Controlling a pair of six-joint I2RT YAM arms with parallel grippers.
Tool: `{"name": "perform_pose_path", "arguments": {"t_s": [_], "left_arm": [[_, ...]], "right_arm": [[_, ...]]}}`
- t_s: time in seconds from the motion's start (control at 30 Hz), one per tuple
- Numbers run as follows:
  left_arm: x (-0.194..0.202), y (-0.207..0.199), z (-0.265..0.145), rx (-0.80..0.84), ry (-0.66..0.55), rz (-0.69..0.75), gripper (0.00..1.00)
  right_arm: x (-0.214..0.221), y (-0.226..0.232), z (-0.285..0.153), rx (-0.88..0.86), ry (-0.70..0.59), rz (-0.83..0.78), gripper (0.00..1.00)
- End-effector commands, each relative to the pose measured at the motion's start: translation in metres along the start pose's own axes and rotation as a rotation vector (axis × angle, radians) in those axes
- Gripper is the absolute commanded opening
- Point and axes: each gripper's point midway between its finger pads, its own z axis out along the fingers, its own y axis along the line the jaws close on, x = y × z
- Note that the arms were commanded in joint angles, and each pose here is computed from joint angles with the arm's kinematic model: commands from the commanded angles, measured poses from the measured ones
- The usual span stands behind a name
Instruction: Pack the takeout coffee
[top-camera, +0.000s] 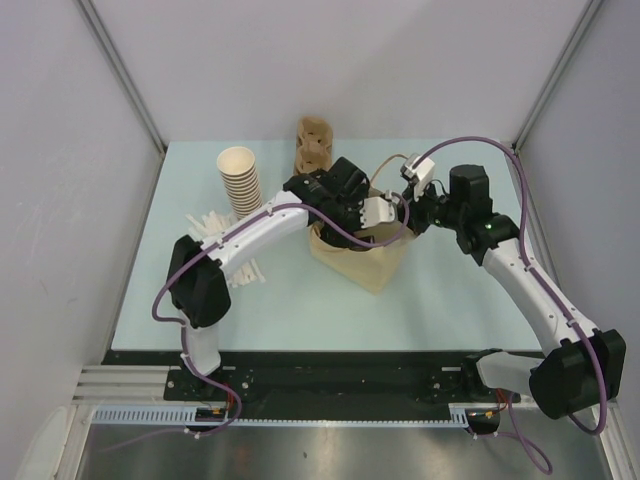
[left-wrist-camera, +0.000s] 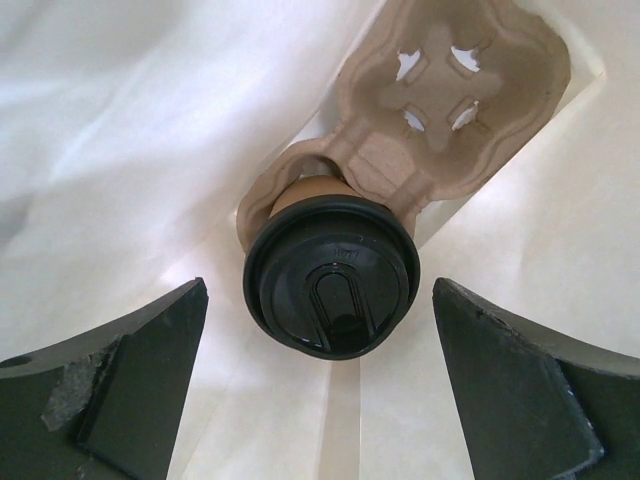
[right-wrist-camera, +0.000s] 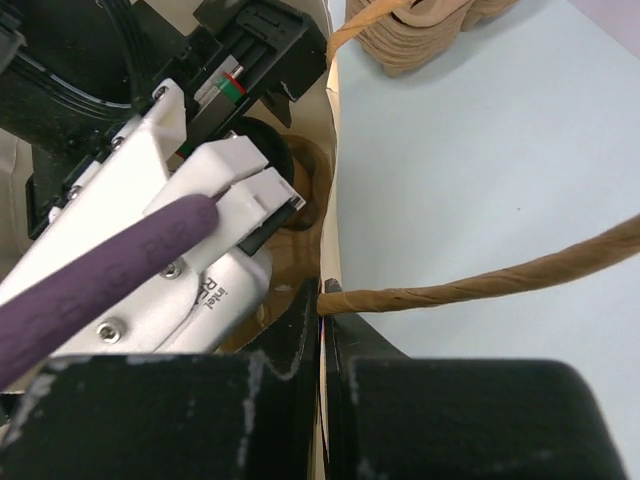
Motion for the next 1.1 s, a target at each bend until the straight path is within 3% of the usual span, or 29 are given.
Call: {"name": "perform_pose_path", "arguments": {"t_s": [0.0, 0.43, 0.77, 1.07], "left_arm": [[-0.032, 0.014, -0.040, -0.070, -0.097, -0.004, 1.00], [-0.058, 0.010, -0.083, -0.013, -0.173, 0.009, 1.00], [-0.105, 0.025, -0.141, -0.068, -0.361, -0.002, 0.98], [-0.122, 0.026, -0.171, -0.087, -0.464, -0.035, 0.96]], "right_arm": [[0.000, 0.000, -0.001, 0.007, 0.027, 0.009, 0.00], [-0.003, 0.000, 0.000, 0.010, 0.020, -0.001, 0.00], [-0.004, 0.001, -0.005, 0.017, 0.018, 0.007, 0.00], [-0.006, 0.006, -0.009, 0.000, 0.014, 0.005, 0.00]]}}
